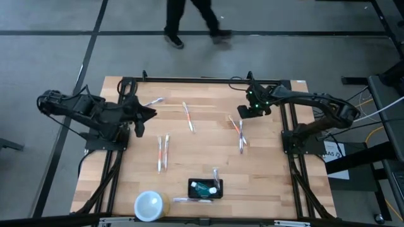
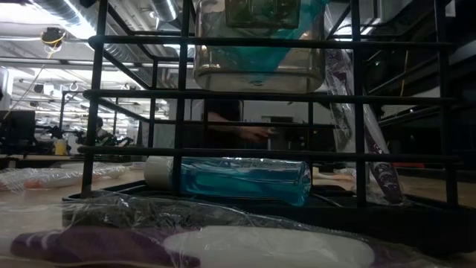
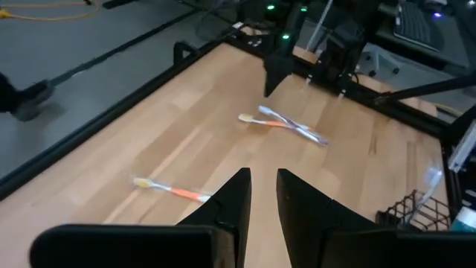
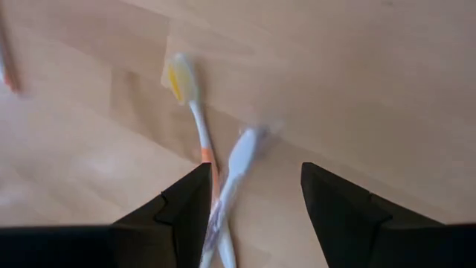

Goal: Pick & Place toothbrushing station
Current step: Put the purple toothbrush into the mesh organizer

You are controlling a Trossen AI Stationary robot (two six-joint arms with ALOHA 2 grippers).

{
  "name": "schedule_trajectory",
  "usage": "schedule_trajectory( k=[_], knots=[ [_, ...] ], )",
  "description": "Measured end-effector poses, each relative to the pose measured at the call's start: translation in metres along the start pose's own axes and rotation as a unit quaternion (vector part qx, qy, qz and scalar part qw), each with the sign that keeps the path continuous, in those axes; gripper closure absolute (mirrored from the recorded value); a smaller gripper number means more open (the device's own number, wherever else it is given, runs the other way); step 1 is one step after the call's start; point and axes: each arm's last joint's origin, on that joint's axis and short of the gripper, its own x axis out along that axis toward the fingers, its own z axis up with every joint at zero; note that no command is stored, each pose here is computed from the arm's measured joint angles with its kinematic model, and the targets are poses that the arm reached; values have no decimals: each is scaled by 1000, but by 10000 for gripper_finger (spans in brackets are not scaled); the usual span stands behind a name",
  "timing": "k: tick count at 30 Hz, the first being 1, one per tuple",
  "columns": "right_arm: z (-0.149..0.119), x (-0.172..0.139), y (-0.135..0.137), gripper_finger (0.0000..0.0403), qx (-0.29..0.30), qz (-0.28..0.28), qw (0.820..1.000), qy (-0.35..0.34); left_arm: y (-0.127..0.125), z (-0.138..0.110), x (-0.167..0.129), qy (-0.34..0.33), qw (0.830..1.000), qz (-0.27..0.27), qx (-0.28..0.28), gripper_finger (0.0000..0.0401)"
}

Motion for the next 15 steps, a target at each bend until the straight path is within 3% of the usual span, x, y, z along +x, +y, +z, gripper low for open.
schedule_trajectory(
  k=[15],
  knots=[
    [11, 40, 1, 209, 4, -22, 1000, 9, 0, 1, 1, 7, 1000, -19, -8, 340]
  ],
)
